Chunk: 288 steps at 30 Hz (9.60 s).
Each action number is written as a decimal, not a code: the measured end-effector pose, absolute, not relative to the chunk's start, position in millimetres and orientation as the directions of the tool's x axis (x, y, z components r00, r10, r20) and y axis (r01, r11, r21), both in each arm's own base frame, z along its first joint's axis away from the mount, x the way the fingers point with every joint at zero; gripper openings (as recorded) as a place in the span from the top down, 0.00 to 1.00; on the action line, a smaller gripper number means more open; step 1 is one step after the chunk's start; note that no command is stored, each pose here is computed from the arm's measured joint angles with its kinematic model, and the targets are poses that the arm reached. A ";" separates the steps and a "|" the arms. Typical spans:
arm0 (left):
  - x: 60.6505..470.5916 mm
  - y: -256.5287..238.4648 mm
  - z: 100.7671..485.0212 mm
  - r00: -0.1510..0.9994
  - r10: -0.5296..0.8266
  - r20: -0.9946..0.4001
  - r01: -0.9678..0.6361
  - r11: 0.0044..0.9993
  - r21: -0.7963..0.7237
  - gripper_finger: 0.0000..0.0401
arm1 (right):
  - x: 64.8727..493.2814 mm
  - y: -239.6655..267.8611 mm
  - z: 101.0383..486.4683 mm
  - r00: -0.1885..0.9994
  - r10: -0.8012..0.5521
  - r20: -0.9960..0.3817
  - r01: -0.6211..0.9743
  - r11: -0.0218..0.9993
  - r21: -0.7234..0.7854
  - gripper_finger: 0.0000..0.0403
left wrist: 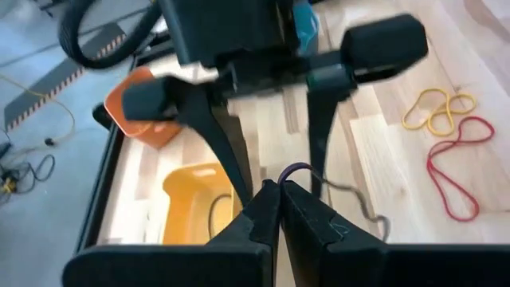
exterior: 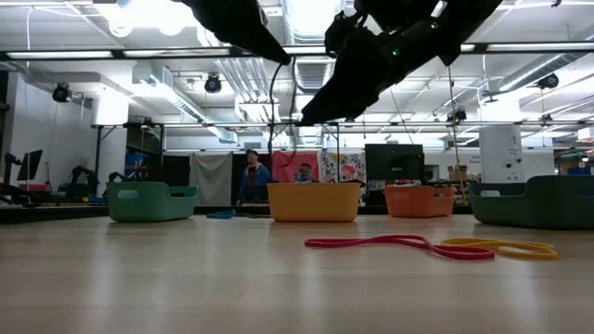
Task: Sort rubber bands into baskets
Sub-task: Put the black rubberband into the yellow bin, then put the red rubberband into the green bin
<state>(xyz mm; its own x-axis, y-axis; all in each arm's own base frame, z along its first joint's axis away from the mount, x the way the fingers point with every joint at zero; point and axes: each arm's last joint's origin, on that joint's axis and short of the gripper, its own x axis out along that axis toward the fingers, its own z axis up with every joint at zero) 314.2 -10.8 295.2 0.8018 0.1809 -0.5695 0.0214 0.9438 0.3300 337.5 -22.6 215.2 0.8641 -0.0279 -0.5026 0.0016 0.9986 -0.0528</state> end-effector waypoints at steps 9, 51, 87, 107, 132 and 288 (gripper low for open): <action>311.3 -10.0 281.9 0.779 0.186 -0.600 0.014 0.950 0.313 1.00 | 333.2 -22.6 224.3 0.875 0.043 -0.482 -0.023 0.999 0.047 0.46; 327.0 -11.5 280.8 0.874 0.148 -0.464 -0.006 0.955 0.295 1.00 | 360.2 -19.9 206.6 0.927 0.198 -0.318 -0.200 0.979 0.029 0.64; 300.5 -10.3 259.5 0.663 0.233 -0.712 -0.061 0.964 0.258 0.66 | 349.3 -11.0 144.4 0.689 0.183 -0.701 -0.189 0.980 0.070 0.85; 270.7 -23.0 230.7 0.839 0.151 -0.523 -0.089 0.986 0.142 0.66 | 363.8 -14.3 96.9 0.621 0.106 -0.777 -0.172 0.985 -0.003 0.51; 260.7 -21.2 234.0 0.849 0.161 -0.503 -0.102 0.984 0.144 0.66 | 360.4 -15.2 171.4 0.762 0.092 -0.641 -0.214 0.970 -0.115 0.98; 404.8 -86.6 87.5 0.789 -0.198 -0.581 0.191 0.979 -0.074 0.52 | 208.0 69.2 246.8 0.608 0.046 -0.792 0.053 0.994 0.098 0.81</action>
